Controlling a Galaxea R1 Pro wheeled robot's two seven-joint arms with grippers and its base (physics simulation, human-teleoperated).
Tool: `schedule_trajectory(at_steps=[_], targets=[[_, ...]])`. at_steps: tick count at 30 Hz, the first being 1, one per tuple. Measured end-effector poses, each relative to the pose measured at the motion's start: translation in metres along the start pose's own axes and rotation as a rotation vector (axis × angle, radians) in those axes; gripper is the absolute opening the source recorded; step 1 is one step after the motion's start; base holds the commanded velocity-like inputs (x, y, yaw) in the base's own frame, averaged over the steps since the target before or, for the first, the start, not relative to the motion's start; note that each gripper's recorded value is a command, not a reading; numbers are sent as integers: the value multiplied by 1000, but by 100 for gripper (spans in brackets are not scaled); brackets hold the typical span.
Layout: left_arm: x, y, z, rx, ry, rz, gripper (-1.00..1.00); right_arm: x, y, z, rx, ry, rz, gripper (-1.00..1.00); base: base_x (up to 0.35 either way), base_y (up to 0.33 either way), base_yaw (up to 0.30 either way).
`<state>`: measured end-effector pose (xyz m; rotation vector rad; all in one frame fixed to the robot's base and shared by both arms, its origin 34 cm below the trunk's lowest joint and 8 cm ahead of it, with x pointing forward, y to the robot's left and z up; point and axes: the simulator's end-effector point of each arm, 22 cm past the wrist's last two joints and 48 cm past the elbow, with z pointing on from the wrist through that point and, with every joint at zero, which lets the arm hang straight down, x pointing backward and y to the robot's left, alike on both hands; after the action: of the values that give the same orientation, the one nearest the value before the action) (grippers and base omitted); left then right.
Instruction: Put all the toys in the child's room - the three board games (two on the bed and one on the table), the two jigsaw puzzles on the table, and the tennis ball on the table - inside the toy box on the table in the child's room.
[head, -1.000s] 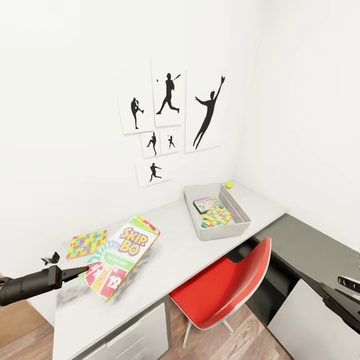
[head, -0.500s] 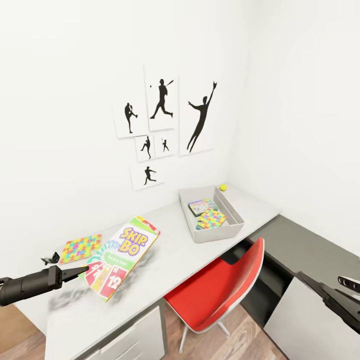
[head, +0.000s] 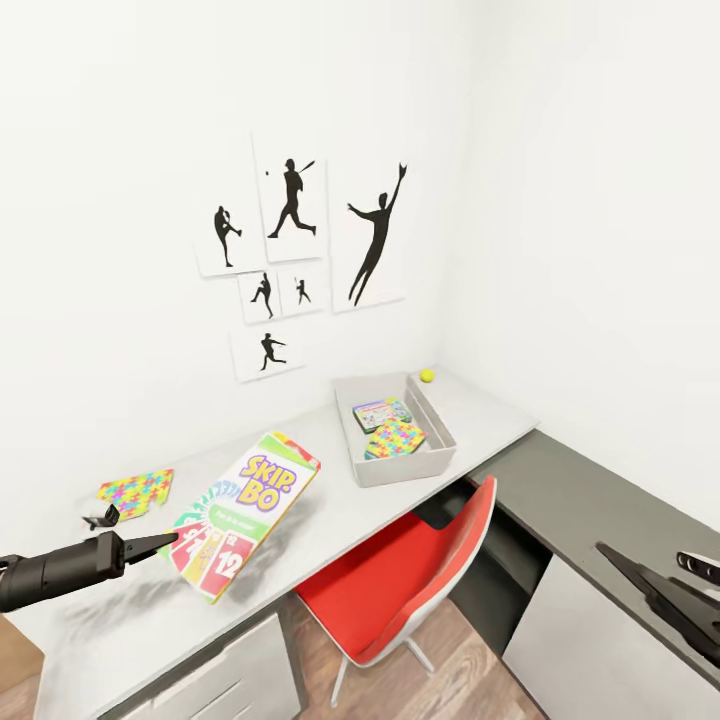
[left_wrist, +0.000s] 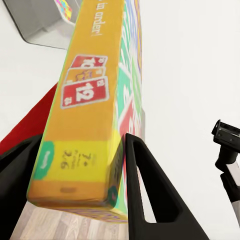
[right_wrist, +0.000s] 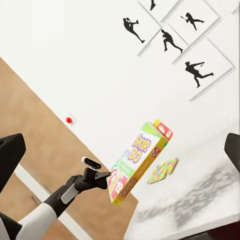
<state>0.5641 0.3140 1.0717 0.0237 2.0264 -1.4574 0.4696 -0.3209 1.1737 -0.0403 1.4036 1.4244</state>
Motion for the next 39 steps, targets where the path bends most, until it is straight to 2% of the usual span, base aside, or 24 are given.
schedule_trajectory(at_steps=[16,19,20,21,23,26,29,34,39], targets=[[-1,0,-1,0,-3,1,-100,-1,-1,1,15,19,-6,100,0,-6,0],[-1,0,-1,1,-4,1,-100,5,-20,-1,109,59,28,100,0,0,0],[-1,0,-1,1,-3,1,-100,9,-36,-6,188,81,54,100,0,0,0],[-1,0,-1,1,-3,1,-100,10,-44,-10,235,89,65,100,0,0,0],[-1,0,0,1,-3,1,-100,4,-74,-33,410,82,89,100,0,0,0],[0,0,0,1,-2,1,-100,-6,-87,-54,509,57,102,100,0,0,0],[0,0,0,2,0,1,-100,-10,-83,-55,498,46,104,100,0,0,0],[0,-1,1,3,0,1,-100,-14,-64,-48,405,32,96,100,32,-59,0],[1,-1,1,2,0,1,-100,-15,-59,-46,381,30,93,100,121,-196,0]])
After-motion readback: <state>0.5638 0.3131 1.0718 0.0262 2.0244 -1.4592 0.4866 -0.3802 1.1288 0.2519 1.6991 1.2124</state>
